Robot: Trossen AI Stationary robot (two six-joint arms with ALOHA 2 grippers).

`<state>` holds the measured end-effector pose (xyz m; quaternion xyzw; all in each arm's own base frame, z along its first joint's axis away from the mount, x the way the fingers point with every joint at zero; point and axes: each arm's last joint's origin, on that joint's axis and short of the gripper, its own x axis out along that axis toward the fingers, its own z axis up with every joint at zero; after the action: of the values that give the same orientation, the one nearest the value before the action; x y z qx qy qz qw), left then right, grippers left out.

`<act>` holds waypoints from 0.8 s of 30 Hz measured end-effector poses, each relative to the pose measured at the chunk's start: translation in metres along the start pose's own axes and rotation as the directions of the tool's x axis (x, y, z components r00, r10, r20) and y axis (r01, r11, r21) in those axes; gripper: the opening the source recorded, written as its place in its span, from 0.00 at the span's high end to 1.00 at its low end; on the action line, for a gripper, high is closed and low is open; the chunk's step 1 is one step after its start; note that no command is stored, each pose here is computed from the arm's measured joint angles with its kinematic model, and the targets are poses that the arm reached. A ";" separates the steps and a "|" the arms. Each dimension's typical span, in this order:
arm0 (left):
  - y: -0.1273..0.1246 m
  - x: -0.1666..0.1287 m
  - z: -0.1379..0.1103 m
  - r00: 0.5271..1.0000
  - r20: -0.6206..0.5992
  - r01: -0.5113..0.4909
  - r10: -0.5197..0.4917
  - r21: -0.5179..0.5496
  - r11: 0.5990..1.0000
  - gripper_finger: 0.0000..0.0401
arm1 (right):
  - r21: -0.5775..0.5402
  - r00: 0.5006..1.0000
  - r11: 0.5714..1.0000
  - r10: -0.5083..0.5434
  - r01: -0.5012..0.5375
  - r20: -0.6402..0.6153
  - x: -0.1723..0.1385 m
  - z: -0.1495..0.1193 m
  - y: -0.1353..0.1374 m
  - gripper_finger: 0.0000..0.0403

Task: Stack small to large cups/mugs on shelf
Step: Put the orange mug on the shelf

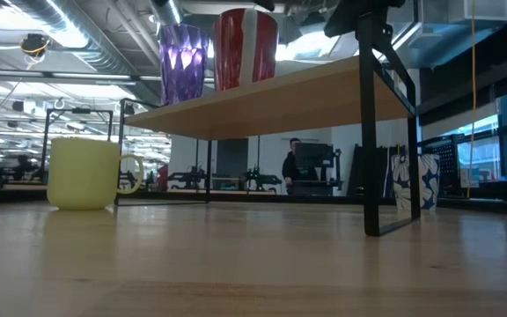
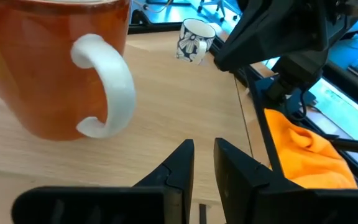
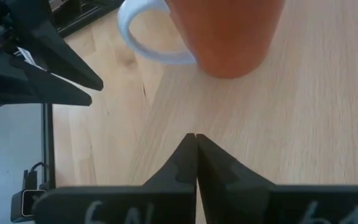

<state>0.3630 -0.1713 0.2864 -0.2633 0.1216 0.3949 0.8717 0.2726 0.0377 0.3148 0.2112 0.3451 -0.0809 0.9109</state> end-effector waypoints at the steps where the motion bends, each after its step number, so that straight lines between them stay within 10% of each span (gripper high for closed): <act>1: 0.000 0.000 0.000 1.000 0.002 -0.001 0.001 0.002 1.000 0.86 | -0.002 1.000 1.000 0.000 0.000 0.000 0.000 0.000 0.000 0.99; 24: 0.014 -0.001 -0.001 0.996 0.027 -0.087 0.087 0.012 0.996 0.86 | -0.015 0.999 1.000 -0.020 0.019 -0.031 0.000 -0.003 -0.002 0.99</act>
<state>0.3519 -0.1652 0.2807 -0.2468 0.1241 0.4350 0.8570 0.2702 0.0373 0.3122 0.2022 0.3619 -0.0838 0.9062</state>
